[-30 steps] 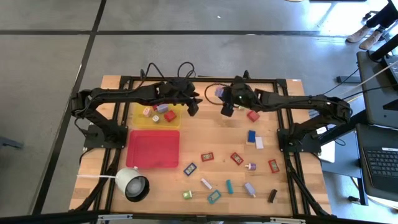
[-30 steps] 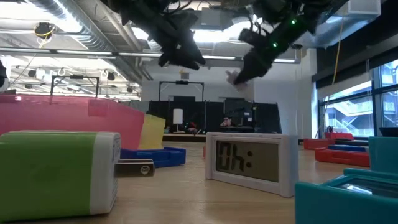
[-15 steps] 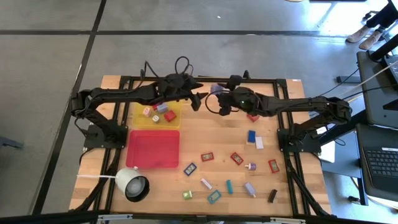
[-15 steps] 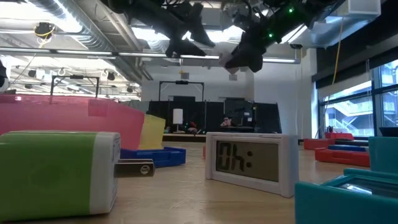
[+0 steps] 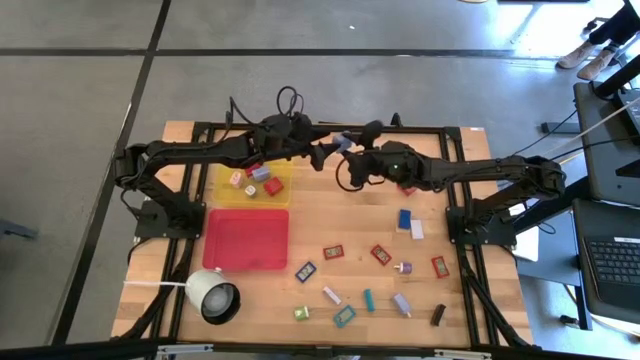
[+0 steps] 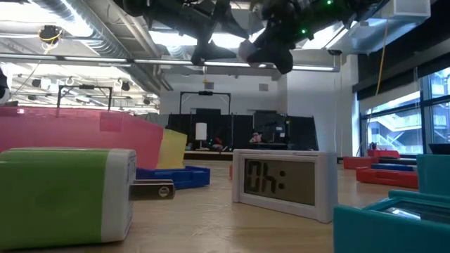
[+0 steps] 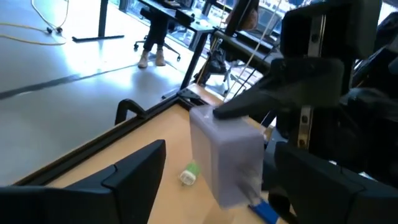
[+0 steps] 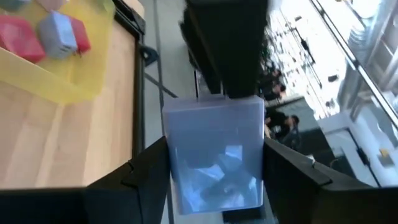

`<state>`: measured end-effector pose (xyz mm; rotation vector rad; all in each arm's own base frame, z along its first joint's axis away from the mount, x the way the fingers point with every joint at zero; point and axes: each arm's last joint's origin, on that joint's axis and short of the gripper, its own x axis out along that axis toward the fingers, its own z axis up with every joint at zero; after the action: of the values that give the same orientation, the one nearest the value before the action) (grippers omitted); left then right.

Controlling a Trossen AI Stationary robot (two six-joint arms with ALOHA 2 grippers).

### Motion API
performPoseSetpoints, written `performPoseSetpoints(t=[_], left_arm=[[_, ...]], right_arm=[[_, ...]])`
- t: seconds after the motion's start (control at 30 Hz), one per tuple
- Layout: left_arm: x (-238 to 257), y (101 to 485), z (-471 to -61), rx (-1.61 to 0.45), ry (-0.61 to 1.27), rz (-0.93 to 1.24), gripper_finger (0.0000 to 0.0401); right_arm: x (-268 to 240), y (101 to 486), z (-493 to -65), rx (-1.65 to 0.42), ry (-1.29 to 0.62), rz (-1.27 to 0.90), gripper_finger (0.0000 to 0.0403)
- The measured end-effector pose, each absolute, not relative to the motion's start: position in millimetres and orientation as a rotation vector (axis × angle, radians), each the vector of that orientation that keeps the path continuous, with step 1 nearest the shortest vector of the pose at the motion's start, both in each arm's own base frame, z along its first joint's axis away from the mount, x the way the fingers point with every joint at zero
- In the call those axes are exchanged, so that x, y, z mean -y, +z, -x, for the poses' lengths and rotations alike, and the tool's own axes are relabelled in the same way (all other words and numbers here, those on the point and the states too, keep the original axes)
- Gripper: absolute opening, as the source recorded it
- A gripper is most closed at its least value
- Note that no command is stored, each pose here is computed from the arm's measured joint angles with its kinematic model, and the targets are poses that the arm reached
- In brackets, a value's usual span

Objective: Pick & Place Office items
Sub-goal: Put the blue charger adapter into the yellow bin

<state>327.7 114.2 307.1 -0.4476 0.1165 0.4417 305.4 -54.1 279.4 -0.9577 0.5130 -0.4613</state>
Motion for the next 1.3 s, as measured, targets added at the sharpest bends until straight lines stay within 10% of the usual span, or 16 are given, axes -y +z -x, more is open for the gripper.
performPoseSetpoints(t=[1.3], left_arm=[[-121.8,288.4,-333.6,-0.163,0.510,0.577,0.0183]], right_arm=[[61.0,271.2,-350.1,-0.640,-0.624,0.995,0.0219]])
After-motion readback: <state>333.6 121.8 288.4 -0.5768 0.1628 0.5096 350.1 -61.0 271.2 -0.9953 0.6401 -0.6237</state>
